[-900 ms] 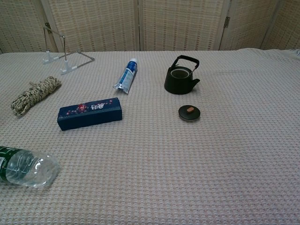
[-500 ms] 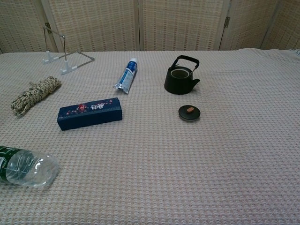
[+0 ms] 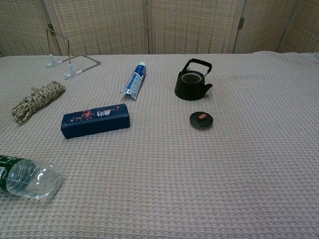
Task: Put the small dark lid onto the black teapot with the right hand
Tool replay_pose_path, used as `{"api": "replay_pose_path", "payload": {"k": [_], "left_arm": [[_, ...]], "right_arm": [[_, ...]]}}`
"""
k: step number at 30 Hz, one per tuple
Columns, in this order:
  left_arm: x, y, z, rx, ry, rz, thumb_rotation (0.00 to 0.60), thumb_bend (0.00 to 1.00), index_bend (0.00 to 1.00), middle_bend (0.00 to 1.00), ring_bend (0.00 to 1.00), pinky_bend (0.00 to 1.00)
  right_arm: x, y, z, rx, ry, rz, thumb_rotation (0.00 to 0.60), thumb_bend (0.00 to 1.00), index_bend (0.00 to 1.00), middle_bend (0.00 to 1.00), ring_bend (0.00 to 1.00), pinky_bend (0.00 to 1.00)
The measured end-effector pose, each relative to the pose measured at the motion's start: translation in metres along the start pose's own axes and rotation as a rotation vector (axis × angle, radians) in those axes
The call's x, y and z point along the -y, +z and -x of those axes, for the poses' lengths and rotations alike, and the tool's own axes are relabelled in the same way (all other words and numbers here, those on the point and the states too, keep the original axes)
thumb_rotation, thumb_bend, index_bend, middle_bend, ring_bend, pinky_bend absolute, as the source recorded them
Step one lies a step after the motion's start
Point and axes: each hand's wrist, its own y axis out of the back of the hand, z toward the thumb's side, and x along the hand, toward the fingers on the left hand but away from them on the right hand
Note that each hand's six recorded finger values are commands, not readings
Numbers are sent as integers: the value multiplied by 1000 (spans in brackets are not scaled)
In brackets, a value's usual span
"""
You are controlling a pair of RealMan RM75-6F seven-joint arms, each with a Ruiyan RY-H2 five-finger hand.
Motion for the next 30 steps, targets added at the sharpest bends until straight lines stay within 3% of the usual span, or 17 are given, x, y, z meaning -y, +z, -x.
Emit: {"api": "replay_pose_path", "payload": {"k": [2, 6, 19, 30], "left_arm": [[0, -1, 1, -1, 0, 1, 600, 429, 135, 40, 49, 0], [-1, -4, 4, -7, 3, 5, 600, 429, 135, 40, 49, 0], [-4, -14, 13, -29, 15, 18, 600, 428, 135, 40, 49, 0], [-6, -18, 17, -33, 20, 27, 600, 428, 137, 40, 47, 0]], "right_arm": [[1, 11, 10, -37, 21, -12, 600, 351, 27, 154, 646, 747], [7, 38, 32, -112, 76, -55, 600, 351, 27, 143, 716, 812], [42, 146, 117, -326, 275, -131, 600, 347, 53, 143, 743, 825], [83, 181, 150, -324, 364, -177, 600, 347, 53, 150, 744, 825]]}}
